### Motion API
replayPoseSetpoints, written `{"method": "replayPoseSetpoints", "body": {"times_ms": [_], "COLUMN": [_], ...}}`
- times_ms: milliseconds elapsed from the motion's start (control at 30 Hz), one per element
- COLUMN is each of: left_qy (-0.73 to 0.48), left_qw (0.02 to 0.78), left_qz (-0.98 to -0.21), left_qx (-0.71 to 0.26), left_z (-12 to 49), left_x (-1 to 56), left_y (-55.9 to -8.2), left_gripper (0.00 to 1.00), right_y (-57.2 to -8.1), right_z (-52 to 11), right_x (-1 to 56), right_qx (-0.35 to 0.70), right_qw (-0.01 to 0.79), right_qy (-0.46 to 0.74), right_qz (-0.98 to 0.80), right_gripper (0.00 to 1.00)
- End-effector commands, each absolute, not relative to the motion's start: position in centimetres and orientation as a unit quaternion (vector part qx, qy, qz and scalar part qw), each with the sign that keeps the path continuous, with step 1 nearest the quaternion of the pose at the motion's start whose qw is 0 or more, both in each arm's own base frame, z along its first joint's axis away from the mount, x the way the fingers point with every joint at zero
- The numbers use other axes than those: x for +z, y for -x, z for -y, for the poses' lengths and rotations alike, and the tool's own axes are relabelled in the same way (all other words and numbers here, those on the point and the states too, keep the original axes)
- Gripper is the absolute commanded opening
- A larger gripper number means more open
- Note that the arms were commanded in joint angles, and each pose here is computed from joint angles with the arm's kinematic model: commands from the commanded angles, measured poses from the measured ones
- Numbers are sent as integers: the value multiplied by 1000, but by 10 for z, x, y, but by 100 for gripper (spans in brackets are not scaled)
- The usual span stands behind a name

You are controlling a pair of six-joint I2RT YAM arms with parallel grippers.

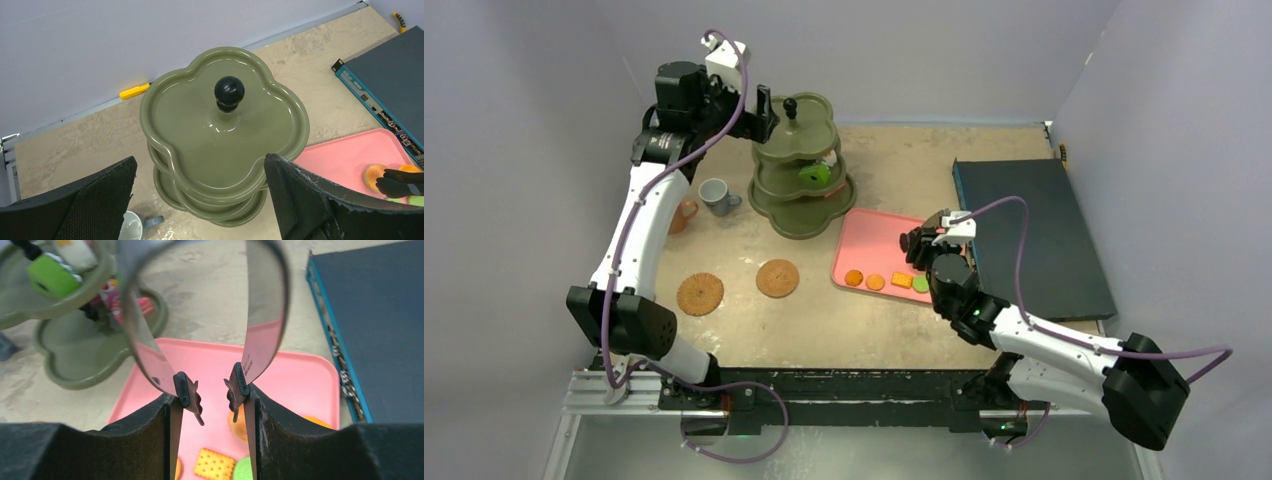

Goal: Serve the afternoon tea

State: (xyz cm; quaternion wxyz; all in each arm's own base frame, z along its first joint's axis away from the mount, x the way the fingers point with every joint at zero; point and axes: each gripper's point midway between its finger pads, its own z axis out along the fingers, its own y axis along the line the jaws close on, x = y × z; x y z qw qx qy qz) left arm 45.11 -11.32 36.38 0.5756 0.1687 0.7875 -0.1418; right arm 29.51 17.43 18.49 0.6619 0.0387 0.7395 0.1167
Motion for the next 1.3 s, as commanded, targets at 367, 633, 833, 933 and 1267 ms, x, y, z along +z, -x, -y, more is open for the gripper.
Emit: {"method": "replayPoseSetpoints", "body": {"times_ms": [367, 633, 833, 933, 1267], "left_qy": [-183, -184, -185, -185, -185], "left_qw": [607, 609, 610, 612, 614], "left_qz": [-759, -757, -756, -755, -754], "left_qx": [-148, -148, -146, -146, -144], "left_z": [113, 114, 113, 113, 113], "left_x": [399, 401, 403, 404, 405], "left_y": [-436, -438, -438, -439, -439], "left_gripper": [99, 99, 99, 99, 99], "right_y": [-293, -298, -299, -302, -332], "right_z": [-137, -144, -152, -156, -225], "right_x": [158, 146, 139, 147, 226], "right_qx": [41, 35, 49, 55, 171], "right_qw": [653, 646, 639, 649, 693], "right_qy": [-109, -97, -86, -87, -51], "right_qz": [-748, -757, -763, -754, -699], "right_gripper": [62, 65, 55, 46, 41]}}
